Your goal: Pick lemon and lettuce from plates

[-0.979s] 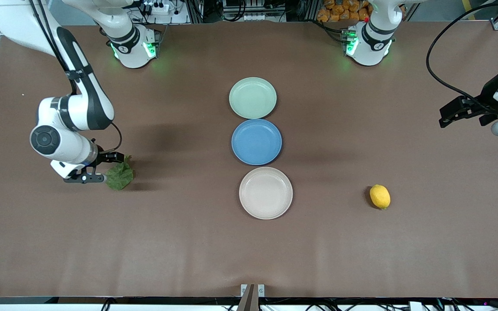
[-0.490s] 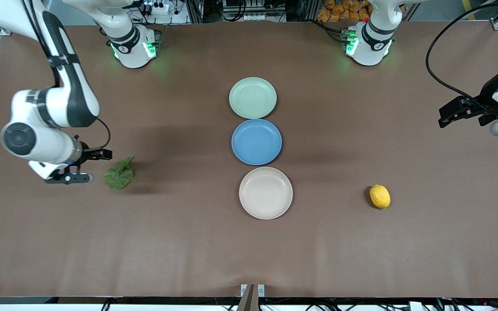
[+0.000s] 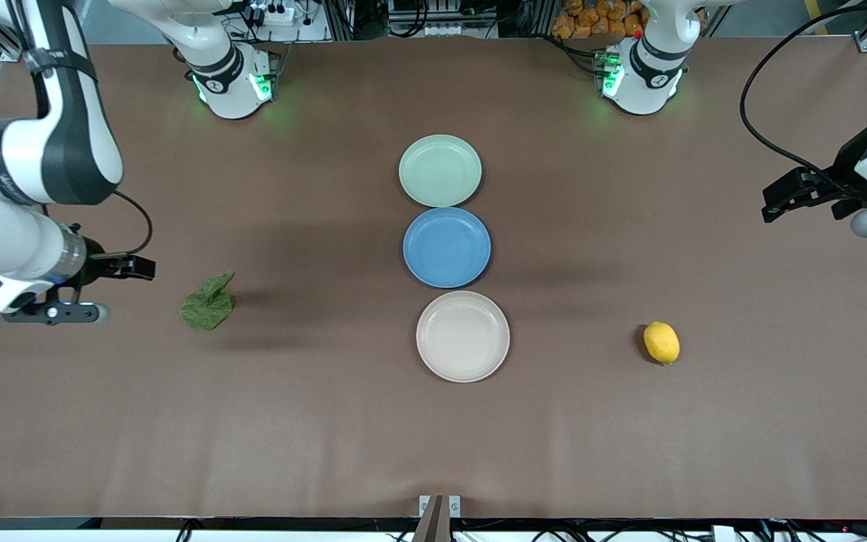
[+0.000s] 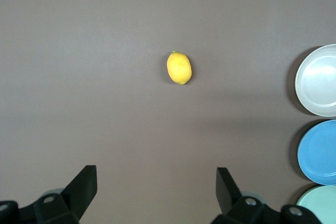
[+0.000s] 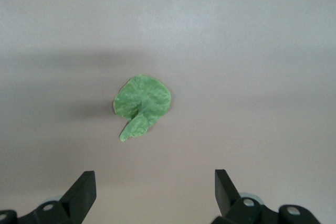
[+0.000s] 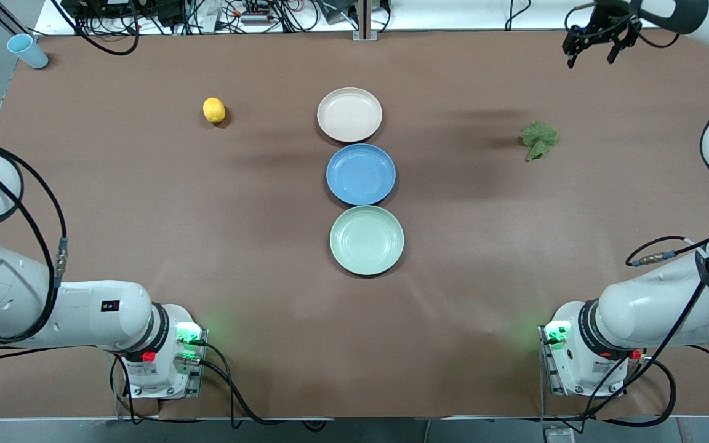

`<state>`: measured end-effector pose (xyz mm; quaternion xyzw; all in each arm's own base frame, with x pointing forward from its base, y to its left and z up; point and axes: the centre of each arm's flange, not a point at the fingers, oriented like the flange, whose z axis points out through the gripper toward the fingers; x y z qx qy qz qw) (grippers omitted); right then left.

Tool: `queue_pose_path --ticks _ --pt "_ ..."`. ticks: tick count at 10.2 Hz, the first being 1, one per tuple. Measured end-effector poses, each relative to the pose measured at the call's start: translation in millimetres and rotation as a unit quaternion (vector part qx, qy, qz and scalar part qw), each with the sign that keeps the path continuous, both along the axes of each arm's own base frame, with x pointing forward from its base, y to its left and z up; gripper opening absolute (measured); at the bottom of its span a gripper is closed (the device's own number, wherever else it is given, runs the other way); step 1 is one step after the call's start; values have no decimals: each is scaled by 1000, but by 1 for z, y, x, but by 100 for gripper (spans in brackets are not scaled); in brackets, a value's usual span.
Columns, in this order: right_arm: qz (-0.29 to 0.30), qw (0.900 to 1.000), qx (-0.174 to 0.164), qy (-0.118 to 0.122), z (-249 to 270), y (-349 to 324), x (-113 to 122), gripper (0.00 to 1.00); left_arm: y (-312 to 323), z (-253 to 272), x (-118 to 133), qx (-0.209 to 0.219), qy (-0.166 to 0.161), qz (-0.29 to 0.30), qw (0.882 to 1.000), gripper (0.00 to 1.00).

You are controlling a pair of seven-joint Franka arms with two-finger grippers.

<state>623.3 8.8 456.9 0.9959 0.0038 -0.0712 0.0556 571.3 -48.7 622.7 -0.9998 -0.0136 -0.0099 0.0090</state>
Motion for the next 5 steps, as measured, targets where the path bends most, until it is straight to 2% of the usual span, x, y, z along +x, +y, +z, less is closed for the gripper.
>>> queue_pose_path --ticks 3,5 --pt "0 1000 0 -21 31 -2 4 100 0 0 0 0 0 0 1000 100" --pt "-4 999 0 -45 65 -6 -2 100 0 0 0 0 0 0 1000 100"
